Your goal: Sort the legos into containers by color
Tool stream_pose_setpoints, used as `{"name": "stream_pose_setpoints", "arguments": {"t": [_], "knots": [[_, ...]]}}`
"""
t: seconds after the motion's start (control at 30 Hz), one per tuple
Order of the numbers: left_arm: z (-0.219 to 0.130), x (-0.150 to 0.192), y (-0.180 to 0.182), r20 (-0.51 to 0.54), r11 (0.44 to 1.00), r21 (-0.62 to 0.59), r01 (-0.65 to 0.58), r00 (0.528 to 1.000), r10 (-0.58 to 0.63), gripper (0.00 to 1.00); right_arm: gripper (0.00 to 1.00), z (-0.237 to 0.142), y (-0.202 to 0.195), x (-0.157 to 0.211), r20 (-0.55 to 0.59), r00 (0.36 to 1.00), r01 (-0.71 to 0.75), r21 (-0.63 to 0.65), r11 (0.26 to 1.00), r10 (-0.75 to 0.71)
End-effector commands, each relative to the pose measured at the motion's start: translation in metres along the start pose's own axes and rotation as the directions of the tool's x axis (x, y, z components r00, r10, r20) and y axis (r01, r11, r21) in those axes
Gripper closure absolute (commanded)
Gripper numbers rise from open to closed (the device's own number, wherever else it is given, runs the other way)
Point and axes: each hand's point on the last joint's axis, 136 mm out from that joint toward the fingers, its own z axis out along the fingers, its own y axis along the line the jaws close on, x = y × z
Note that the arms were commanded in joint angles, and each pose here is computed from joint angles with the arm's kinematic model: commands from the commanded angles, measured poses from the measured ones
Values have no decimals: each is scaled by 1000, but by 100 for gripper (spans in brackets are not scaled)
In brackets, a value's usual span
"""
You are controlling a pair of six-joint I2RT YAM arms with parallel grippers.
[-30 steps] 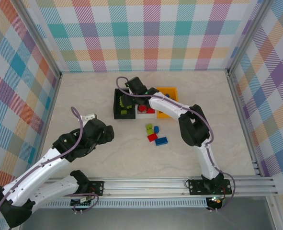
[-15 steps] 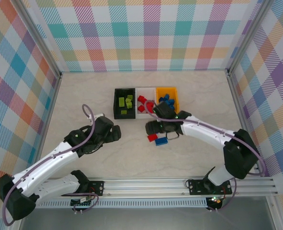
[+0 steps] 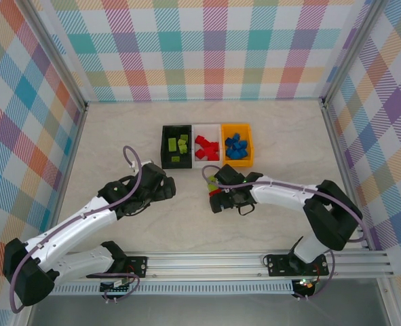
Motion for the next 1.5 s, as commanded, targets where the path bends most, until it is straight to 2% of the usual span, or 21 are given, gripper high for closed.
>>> {"name": "stream_pose_setpoints", "arguments": {"t": [0.0,0.13,0.23,0.43,0.5,0.67,0.8,0.9,1.0,1.17,1.3,1.37,1.47], "knots": [[5,4,5,-10,1000,-13,1,1000,-1,0,2,4,-1,-11,27,1000,-8,39,999,7],[6,5,5,-11,1000,-19,0,1000,0,0,9,10,-3,-10,12,1000,16,94,995,-17],[8,5,5,-15,1000,-22,-2,1000,2,0,15,9,0,-13,23,1000,13,84,996,-15],[9,6,3,-23,1000,-20,-3,1000,3,0,34,10,4,-16,30,999,15,68,998,-17],[9,6,3,-25,1000,-20,-4,1000,4,0,37,8,3,-16,36,999,13,71,997,-15],[9,7,3,-31,1000,-16,-7,999,7,0,40,-22,-3,-23,104,995,2,71,997,-9],[12,9,-3,-42,1000,3,-14,999,14,0,43,-65,-24,-54,222,974,-58,60,997,43],[17,11,-12,-59,999,33,-22,998,24,0,43,-92,-47,-94,312,943,-133,35,991,115],[23,14,-22,-82,997,60,-38,996,43,0,43,-101,-67,-137,368,914,-196,27,980,173],[31,22,-43,-108,990,84,-111,987,120,0,43,-80,-92,-196,354,903,-263,13,965,242],[42,33,-62,-145,979,102,-174,971,188,0,41,-57,-102,-227,310,913,-287,23,958,266],[48,38,-72,-159,973,114,-201,963,217,0,34,-49,-104,-236,298,912,-298,13,954,281],[59,45,-86,-180,965,128,-229,951,250,0,15,-49,-101,-247,300,909,-299,-13,954,289]]}}
